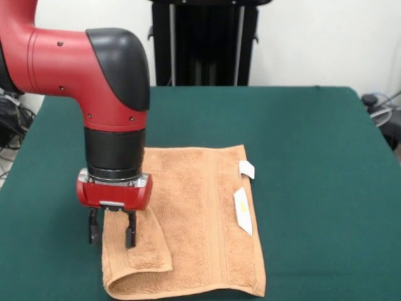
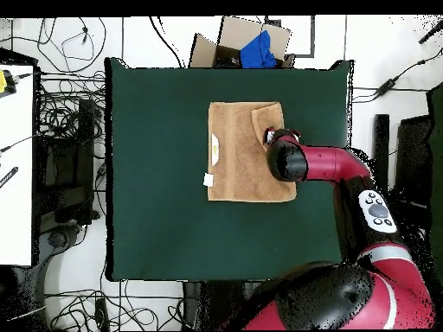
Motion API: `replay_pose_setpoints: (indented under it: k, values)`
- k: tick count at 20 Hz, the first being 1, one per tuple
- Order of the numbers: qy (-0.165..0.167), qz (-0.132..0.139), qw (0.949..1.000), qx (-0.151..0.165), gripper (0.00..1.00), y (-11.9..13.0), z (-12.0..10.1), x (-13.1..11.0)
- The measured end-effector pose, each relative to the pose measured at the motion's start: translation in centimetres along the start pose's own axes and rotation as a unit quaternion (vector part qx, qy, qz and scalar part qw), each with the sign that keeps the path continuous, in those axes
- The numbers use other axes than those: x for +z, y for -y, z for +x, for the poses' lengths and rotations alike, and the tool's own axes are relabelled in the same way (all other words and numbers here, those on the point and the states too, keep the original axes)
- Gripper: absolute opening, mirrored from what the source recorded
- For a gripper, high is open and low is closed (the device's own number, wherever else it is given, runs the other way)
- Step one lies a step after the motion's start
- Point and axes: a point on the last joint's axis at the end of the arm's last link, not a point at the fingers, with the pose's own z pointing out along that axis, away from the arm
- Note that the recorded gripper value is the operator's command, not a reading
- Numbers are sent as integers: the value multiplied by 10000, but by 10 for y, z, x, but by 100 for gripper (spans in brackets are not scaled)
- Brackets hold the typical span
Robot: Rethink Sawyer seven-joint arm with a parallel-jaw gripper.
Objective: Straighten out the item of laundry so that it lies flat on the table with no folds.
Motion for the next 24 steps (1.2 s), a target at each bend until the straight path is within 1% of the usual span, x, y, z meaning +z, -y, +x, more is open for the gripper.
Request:
replay_pose_setpoints:
  k: [9, 12, 18, 24]
  values:
    - [-315, 77, 9995, -66, 100, -15, -13, -1]
    - [-404, 120, 9991, -55, 100, -23, -22, 2]
    - [-430, 220, 9988, -4, 100, -33, -33, 11]
    - [-480, 238, 9984, 172, 100, -33, -35, 11]
